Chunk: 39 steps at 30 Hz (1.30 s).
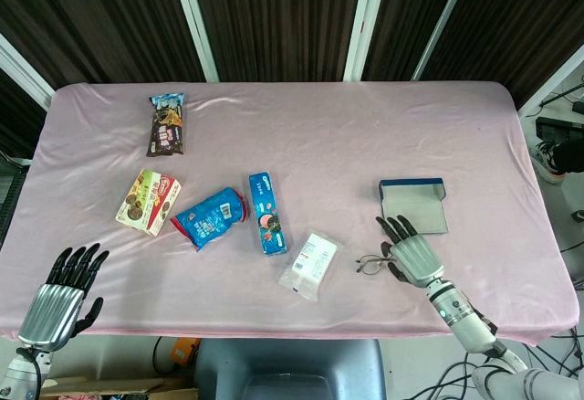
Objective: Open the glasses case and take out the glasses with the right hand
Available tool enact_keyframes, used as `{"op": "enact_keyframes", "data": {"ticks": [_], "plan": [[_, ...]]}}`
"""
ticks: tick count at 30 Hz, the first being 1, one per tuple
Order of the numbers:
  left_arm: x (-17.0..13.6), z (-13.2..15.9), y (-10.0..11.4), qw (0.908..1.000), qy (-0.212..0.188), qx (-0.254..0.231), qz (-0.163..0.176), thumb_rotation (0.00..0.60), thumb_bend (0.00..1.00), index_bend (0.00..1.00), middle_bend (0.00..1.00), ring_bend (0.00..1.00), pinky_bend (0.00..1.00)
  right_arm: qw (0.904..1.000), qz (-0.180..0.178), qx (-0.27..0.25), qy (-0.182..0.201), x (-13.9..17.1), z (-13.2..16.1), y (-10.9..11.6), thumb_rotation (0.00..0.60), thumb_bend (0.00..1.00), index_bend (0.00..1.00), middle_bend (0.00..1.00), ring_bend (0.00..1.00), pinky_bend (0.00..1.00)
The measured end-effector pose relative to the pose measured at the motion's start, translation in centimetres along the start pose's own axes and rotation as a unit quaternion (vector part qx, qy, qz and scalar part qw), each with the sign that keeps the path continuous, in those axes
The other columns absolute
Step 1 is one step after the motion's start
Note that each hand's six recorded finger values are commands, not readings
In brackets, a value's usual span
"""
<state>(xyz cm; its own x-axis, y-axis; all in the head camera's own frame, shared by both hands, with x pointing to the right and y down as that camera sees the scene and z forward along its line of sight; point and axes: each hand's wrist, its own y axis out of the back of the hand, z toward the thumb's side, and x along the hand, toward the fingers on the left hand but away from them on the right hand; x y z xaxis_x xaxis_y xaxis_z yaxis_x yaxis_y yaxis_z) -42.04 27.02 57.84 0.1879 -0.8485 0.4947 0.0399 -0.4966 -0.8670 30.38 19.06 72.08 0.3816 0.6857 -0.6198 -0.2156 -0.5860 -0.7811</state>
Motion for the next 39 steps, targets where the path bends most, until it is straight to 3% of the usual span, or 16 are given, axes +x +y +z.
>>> {"op": "enact_keyframes", "data": {"ticks": [13,20,26,33,39], "plan": [[-0.2,-0.1,0.1,1.0,0.0,-0.002,0.002,0.6,0.39,0.0,0.0,0.0,0.0,1.0,0.002,-0.001,0.0,-0.3,0.4,-0.5,0.6,0.56,0.67,0.01,0.0,0.0],[-0.2,-0.1,0.2,1.0,0.0,-0.002,0.003,0.6,0.39,0.0,0.0,0.0,0.0,1.0,0.001,-0.002,0.0,-0.4,0.6,-0.7,0.6,0.64,0.73,0.05,0.0,0.0],[-0.3,-0.2,0.2,1.0,0.0,-0.003,0.003,0.6,0.39,0.0,0.0,0.0,0.0,1.0,-0.003,-0.004,0.0,-0.4,0.6,-0.5,0.6,0.66,0.75,0.06,0.0,0.0],[-0.3,-0.2,0.3,1.0,0.001,-0.004,0.004,0.6,0.39,0.0,0.0,0.0,0.0,0.9989,-0.037,-0.024,-0.013,-1.2,0.2,1.7,0.6,0.66,0.76,0.07,0.0,0.0],[-0.2,-0.3,0.3,1.0,0.001,-0.006,0.003,0.6,0.39,0.0,0.0,0.0,0.0,0.996,-0.07,-0.043,-0.035,-3.7,0.1,5.0,0.6,0.66,0.76,0.07,0.0,0.0]]}}
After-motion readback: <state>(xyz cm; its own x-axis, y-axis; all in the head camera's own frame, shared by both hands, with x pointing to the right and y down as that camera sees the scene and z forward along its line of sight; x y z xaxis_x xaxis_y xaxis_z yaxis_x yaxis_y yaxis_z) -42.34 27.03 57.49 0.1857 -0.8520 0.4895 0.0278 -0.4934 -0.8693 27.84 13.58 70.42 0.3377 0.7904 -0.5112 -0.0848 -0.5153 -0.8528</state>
